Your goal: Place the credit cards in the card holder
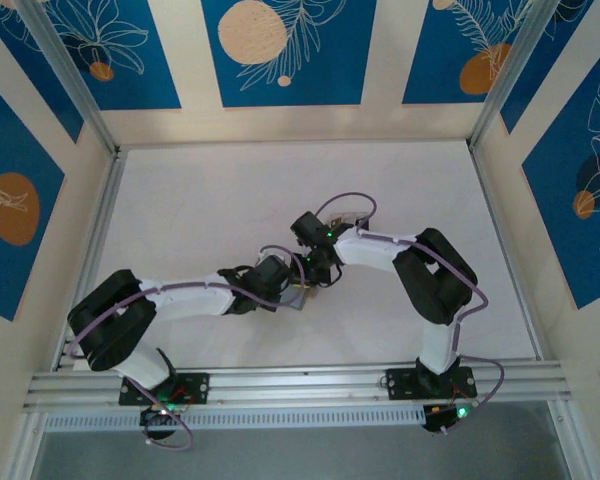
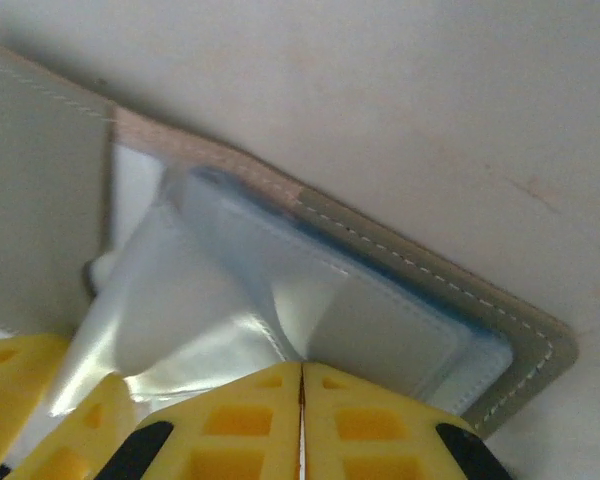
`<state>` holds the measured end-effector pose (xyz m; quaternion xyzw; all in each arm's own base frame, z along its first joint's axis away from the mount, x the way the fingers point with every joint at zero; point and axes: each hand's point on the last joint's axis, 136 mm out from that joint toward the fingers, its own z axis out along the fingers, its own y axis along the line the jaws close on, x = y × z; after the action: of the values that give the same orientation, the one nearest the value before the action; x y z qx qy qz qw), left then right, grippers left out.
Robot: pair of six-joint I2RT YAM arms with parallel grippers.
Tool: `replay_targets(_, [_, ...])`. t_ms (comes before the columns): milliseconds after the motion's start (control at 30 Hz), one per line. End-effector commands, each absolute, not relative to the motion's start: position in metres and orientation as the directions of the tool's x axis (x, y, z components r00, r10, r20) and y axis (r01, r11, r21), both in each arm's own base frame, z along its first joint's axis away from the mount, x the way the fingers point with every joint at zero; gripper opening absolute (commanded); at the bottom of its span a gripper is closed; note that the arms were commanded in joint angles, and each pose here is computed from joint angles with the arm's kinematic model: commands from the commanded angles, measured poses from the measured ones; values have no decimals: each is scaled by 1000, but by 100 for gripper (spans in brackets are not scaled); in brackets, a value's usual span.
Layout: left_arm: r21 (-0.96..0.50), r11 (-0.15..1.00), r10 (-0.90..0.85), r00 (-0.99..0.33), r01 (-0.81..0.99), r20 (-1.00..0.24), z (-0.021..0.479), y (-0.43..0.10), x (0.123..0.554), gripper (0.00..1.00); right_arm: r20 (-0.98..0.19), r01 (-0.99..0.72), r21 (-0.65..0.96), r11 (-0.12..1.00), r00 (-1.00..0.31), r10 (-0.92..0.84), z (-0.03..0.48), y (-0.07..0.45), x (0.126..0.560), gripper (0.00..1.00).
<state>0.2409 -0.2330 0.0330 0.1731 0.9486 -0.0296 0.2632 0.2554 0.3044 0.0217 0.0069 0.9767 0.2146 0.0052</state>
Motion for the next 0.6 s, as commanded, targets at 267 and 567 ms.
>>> replay_targets(267, [135,976,217,-781,170,-586,61,-195,276,39,13,26,317,948,-1000,23,-1,285,245,10])
replay_targets(567, [-9,998,48,-862,61,-505,37,-159,290,40,-10,-18,313,949,-1000,-16,11,290,250,11])
